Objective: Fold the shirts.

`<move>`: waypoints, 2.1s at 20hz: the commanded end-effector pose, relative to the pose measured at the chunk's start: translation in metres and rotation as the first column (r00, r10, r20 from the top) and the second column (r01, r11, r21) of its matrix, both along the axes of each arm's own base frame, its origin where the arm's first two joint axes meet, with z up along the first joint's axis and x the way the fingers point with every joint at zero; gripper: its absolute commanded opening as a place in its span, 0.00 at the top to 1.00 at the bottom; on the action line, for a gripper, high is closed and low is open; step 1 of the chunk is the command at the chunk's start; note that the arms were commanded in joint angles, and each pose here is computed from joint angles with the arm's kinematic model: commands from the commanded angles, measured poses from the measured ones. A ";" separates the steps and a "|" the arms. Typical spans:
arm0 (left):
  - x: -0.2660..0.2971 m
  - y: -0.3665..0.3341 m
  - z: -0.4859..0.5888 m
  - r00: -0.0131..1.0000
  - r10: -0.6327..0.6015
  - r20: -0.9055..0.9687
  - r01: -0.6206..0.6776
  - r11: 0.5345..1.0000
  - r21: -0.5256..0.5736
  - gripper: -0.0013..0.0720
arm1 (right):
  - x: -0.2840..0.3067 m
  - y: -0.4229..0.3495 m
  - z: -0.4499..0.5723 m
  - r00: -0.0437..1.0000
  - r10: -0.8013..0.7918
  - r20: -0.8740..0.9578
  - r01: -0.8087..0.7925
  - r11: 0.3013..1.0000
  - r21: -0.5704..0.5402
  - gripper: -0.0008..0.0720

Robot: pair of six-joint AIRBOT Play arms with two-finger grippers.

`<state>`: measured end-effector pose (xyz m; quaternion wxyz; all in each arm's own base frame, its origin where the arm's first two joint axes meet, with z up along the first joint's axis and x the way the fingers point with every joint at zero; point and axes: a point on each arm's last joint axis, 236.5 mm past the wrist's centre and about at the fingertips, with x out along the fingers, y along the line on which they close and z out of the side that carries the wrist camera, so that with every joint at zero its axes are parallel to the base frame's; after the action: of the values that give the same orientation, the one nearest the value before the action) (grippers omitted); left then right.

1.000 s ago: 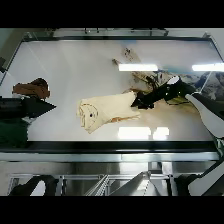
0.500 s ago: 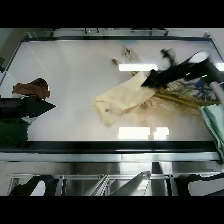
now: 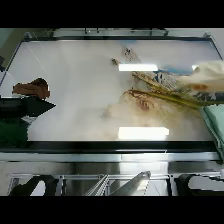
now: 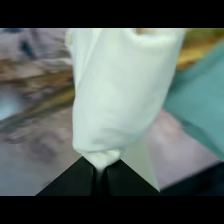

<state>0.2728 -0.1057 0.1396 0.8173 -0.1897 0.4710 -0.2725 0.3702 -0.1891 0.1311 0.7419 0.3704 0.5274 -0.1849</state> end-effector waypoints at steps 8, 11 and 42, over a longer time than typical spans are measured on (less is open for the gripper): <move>0.003 0.001 0.000 1.000 0.001 0.015 -0.001 1.000 0.006 0.96 | -0.245 -0.078 -0.112 0.690 -0.355 -0.631 0.339 0.929 -0.151 0.97; 0.002 0.001 0.000 1.000 0.001 0.015 -0.001 1.000 0.006 0.96 | -0.256 -0.062 -0.157 0.676 -0.308 -0.670 0.316 0.942 -0.114 0.95; -0.063 -0.043 -0.055 0.985 -0.138 -0.103 0.136 0.990 -0.025 0.96 | -0.146 0.378 -0.095 0.538 0.704 0.463 -0.836 0.518 0.184 0.97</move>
<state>0.2340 -0.1315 0.1118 0.7837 -0.1713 0.5074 -0.3147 0.2568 0.1575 0.0553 0.7320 0.2675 0.5463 0.3068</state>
